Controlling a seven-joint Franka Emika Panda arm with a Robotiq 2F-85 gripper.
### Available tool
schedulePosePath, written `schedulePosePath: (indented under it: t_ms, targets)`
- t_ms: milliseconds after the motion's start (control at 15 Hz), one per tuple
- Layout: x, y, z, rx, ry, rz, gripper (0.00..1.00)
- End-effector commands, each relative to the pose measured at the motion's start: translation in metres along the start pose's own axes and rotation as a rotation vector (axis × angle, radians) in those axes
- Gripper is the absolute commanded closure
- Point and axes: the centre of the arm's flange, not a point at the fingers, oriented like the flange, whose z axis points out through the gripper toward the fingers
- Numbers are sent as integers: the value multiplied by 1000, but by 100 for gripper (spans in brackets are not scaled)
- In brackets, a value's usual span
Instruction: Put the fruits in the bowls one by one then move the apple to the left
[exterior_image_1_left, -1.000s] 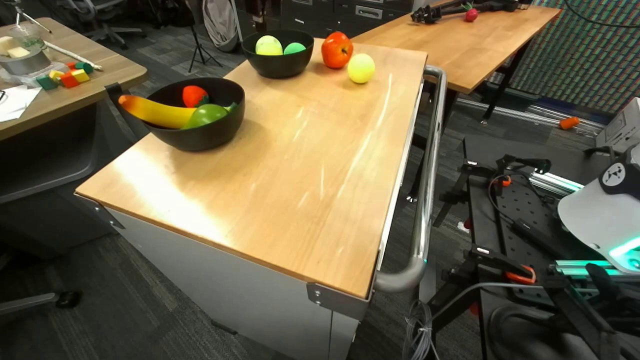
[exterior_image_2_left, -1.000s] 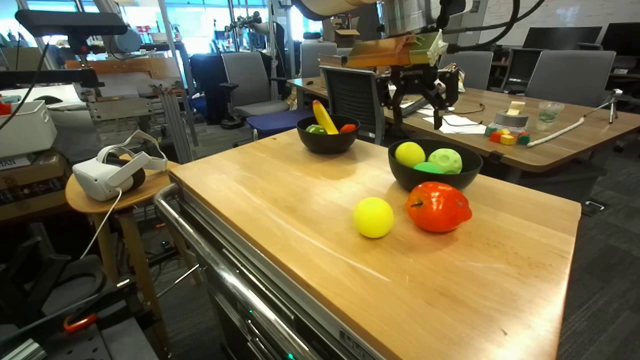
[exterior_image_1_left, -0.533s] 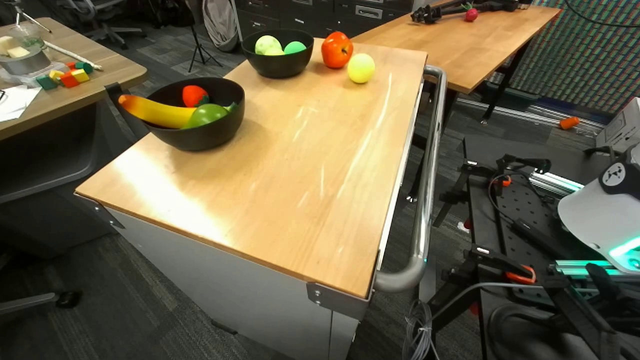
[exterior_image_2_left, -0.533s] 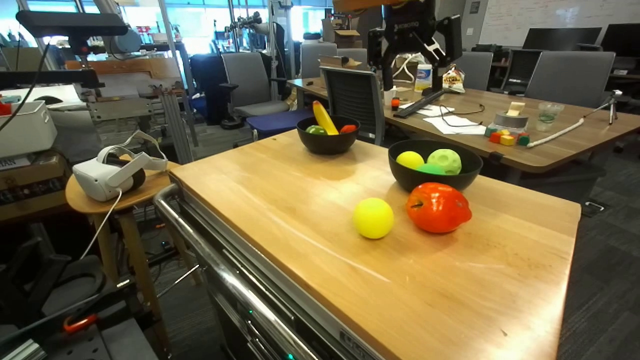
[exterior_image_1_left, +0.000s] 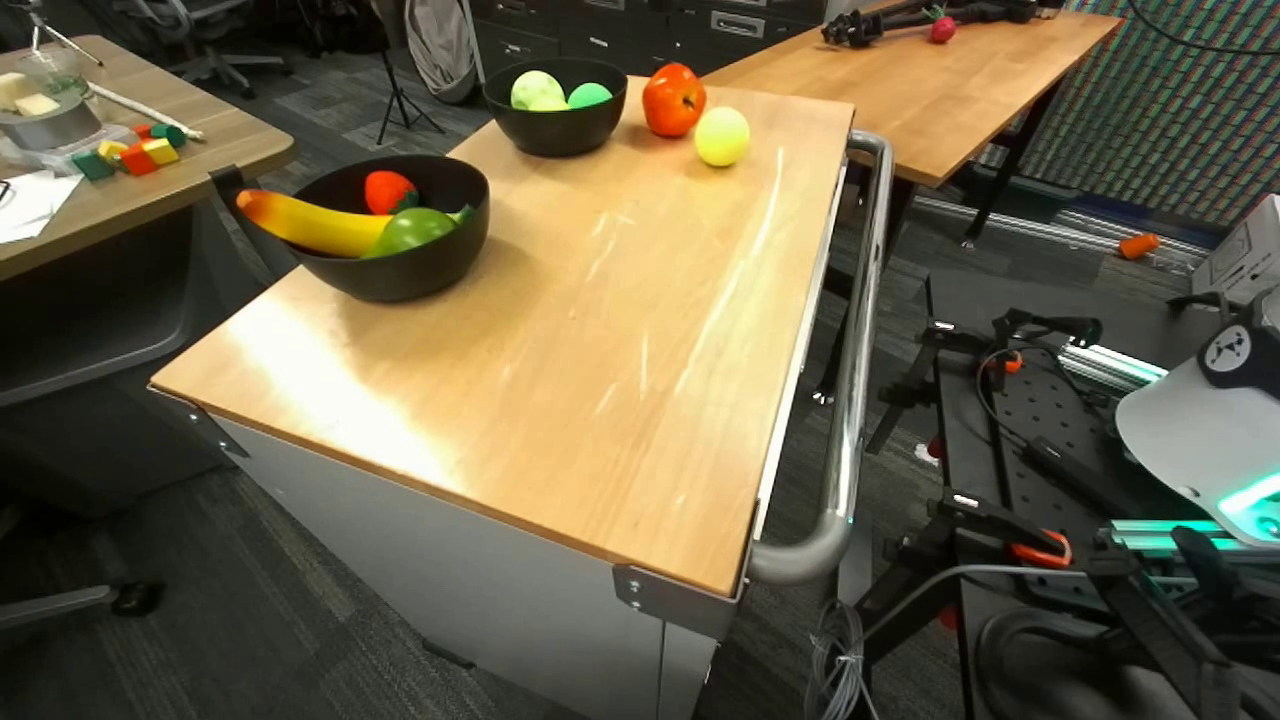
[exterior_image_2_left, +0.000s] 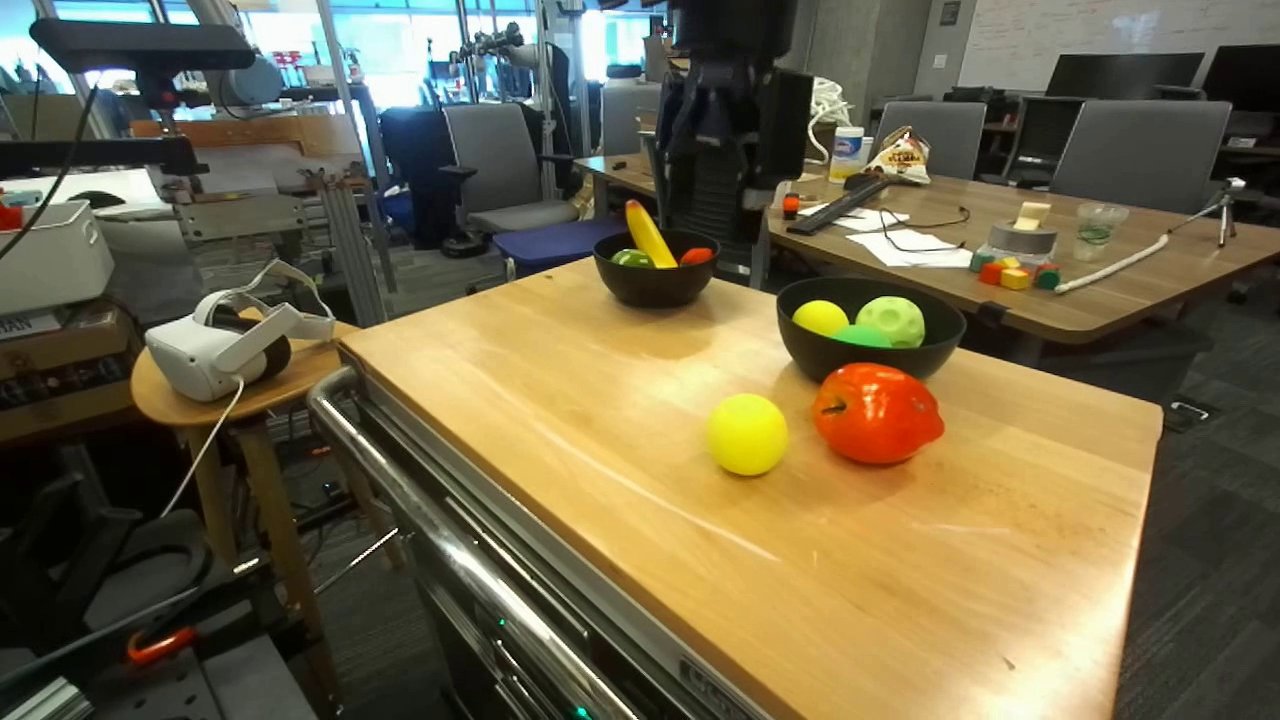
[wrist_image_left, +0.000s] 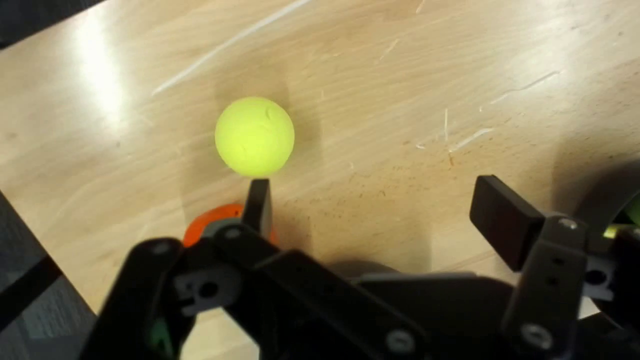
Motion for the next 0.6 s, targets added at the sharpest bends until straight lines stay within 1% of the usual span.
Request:
schedulePosePath:
  t_ms: [0, 67, 267, 333, 533]
  targets:
    - [-20, 1, 17, 54, 40, 129, 0]
    - [-7, 4, 14, 10, 3, 79, 0]
    - [-9, 3, 22, 25, 8, 108, 0]
    - [-5, 0, 24, 23, 7, 114, 0]
    - [-5, 16, 39, -2, -18, 175, 0]
